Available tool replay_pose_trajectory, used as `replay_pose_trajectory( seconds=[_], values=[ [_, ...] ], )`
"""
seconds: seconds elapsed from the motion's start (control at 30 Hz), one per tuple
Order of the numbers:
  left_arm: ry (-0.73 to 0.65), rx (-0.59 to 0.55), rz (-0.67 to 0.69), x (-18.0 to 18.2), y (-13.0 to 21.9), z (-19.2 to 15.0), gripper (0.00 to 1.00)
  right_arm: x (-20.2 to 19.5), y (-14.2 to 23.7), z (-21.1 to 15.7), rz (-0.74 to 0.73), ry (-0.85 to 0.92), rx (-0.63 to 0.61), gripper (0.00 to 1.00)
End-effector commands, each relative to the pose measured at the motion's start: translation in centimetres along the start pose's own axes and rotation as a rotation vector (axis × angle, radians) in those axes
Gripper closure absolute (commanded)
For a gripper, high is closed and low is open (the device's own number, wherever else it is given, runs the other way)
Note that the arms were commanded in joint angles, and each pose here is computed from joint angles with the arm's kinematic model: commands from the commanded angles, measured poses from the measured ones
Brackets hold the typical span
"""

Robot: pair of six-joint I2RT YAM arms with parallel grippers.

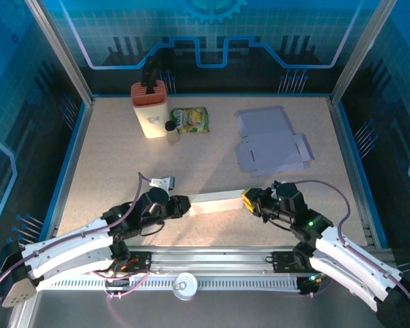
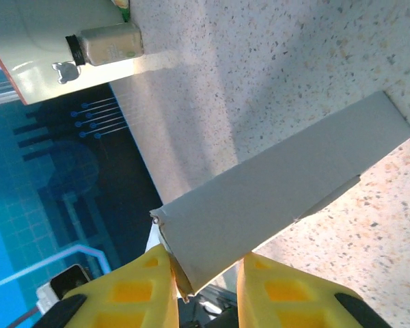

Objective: Fold the paper box

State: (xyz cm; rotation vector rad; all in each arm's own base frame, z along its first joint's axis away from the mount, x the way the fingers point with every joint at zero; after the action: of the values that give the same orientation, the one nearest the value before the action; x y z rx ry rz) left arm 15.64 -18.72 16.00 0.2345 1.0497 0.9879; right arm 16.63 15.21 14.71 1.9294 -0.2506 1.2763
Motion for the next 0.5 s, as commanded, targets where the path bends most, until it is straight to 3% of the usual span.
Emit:
replay_pose_trajectory(
  seconds=[0.0,0.47],
  values=[
    [-0.109,0.133,0.202,3.7,-0.5,-3.3,0.81,-6.5,0.4,0.2,-0.312,0.034,0.031,0.75],
    [-0.174,0.110,0.232,4.0,-0.5,-4.3,0.78,-6.4,1.4,-0.4,-0.377,0.171,0.125,0.75]
  ],
)
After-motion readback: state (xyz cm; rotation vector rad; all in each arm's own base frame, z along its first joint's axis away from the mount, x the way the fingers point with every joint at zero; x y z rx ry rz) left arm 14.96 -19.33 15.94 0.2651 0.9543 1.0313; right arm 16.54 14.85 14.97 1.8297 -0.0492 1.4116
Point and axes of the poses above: each hand's point on the last joint's axis, 136 mm out from that joint toward the fingers, its own y axis back along the fingers, its own x axis along the line the jaws close on, z = x × y, the point moved 5 cm from there along y, back along the fingers, and after that the axes turned 3 degrees about -y, right-handed, at the moved point
